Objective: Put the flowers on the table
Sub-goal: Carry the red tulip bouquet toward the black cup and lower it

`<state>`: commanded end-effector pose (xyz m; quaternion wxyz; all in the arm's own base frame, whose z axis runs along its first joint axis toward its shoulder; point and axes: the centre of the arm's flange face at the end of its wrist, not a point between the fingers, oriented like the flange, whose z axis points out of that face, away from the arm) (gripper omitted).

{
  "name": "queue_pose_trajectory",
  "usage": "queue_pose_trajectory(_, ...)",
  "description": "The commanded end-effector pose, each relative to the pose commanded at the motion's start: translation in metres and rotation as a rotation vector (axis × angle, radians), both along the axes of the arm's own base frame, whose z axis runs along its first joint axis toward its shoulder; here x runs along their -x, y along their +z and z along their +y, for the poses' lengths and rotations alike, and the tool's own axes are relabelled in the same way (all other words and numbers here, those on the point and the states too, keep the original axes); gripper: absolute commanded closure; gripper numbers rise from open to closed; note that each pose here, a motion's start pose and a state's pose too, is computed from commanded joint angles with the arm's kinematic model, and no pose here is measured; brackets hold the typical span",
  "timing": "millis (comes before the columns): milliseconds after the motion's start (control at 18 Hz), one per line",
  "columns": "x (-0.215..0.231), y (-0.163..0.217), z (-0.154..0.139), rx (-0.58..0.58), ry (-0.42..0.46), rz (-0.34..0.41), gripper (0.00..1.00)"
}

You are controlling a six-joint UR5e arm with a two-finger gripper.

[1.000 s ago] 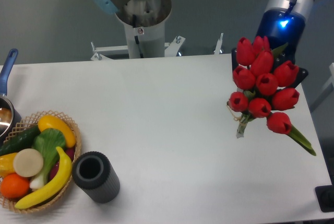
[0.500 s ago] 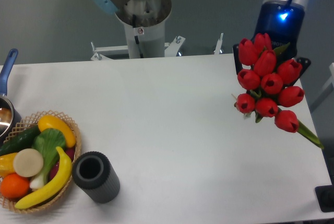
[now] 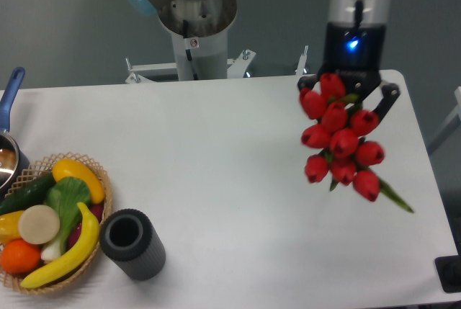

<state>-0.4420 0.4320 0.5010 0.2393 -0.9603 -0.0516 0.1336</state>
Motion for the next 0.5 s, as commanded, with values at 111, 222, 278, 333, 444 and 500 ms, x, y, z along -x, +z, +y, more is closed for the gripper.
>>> queue_pose_trajectory(111, -0.013, -0.015, 0.009, 0.081, -0.032, 0.029, 0.58)
queue_pose_trajectory(222, -0.023, -0.041, 0.021, 0.175, -0.082, 0.043, 0.58)
queue_pose_trajectory(278, -0.03, -0.052, 0.03, 0.22, -0.098, 0.05, 0.58)
queue_pose_trajectory(333, -0.035, -0.066, 0.04, 0.271, -0.108, 0.058, 0.58)
queue_pose_trajectory(444, -0.046, -0.093, 0.062, 0.371, -0.128, 0.078, 0.58)
queue_pose_trajectory(500, -0.049, -0.105, 0.072, 0.413, -0.137, 0.089, 0.58)
